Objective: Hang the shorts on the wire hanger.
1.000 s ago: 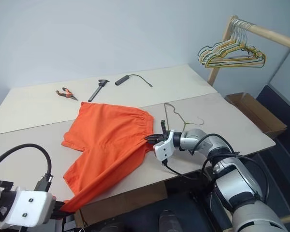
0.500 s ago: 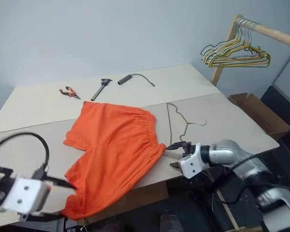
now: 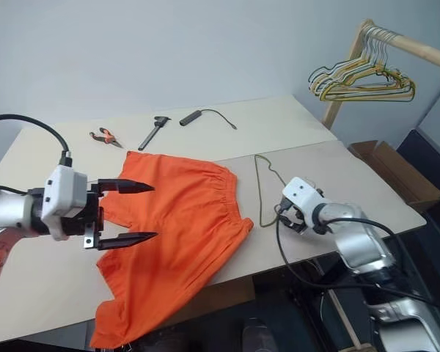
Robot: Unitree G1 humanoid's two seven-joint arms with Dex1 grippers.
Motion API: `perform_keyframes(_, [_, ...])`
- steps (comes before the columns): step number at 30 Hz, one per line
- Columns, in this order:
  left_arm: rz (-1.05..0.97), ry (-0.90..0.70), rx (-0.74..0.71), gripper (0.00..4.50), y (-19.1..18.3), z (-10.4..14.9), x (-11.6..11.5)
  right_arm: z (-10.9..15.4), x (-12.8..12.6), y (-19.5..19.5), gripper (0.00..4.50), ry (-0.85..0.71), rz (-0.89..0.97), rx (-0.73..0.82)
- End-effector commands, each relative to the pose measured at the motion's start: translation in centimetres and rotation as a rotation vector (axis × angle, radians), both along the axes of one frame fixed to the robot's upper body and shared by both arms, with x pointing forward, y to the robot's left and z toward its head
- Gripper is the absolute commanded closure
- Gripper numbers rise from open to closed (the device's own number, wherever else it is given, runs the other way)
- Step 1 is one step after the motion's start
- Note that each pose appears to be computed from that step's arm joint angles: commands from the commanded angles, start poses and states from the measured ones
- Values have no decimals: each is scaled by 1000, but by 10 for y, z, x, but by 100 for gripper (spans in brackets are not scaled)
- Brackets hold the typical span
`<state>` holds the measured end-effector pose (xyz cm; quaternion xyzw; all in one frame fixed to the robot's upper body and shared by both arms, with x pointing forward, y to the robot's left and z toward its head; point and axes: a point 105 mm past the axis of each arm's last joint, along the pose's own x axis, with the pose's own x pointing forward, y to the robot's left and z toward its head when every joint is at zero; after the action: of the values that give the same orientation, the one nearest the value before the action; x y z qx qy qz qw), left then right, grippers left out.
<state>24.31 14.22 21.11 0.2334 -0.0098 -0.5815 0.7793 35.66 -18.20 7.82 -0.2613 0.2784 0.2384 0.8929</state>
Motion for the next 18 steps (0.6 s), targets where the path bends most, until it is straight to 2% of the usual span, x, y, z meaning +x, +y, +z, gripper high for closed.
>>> perform_keyframes(1, [2,-19,-7,1,-4,3,4,1,17,0,0,19,-119,20])
perform_keyframes(4, [4,-22,3,1,-3,0,3,0,23,-3,0,30,-169,16])
perform_keyframes(7, [11,-26,10,0,-1,0,2,-5,22,-5,58,72,-185,-2])
perform_keyframes(13, [45,-35,-1,0,3,2,3,-11,16,-6,255,116,-189,-15])
perform_keyframes(18, [75,-15,-94,0,-3,5,12,-2,23,-21,421,61,-251,-61])
